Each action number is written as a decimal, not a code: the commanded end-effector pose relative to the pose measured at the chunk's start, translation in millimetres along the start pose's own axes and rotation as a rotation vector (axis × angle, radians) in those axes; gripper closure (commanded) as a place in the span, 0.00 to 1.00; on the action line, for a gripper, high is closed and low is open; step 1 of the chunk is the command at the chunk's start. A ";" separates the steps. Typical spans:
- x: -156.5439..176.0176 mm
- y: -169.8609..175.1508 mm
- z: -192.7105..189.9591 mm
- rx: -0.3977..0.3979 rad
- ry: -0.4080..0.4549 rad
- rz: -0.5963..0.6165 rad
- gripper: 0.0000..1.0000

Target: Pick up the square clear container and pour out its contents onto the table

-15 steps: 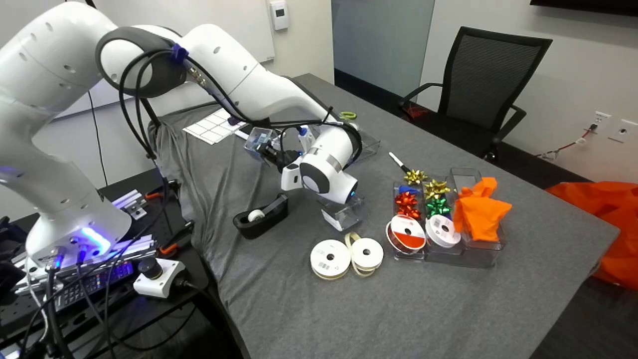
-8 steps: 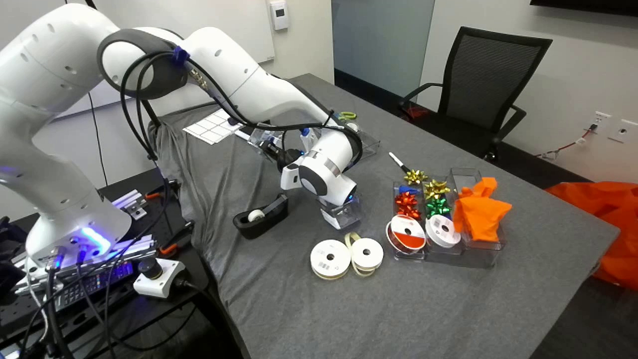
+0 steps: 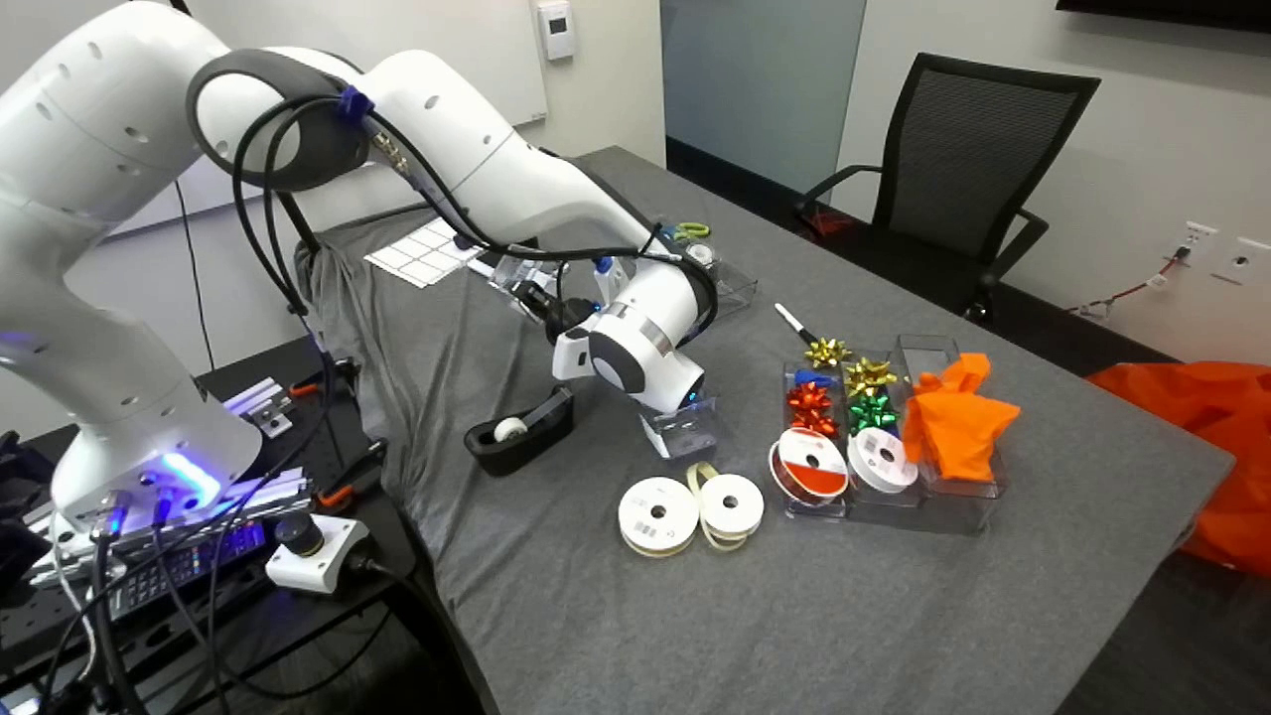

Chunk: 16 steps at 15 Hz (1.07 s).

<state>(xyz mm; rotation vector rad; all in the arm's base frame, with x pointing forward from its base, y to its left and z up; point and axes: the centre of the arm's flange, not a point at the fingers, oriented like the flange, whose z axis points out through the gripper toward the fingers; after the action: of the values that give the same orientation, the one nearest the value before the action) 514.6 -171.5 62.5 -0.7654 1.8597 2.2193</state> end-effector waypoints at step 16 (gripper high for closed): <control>9.1 85.6 77.8 0.144 0.370 -0.397 0.99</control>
<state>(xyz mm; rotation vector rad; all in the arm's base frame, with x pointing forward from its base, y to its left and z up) 471.5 -138.2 116.6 -1.3135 1.7468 1.9271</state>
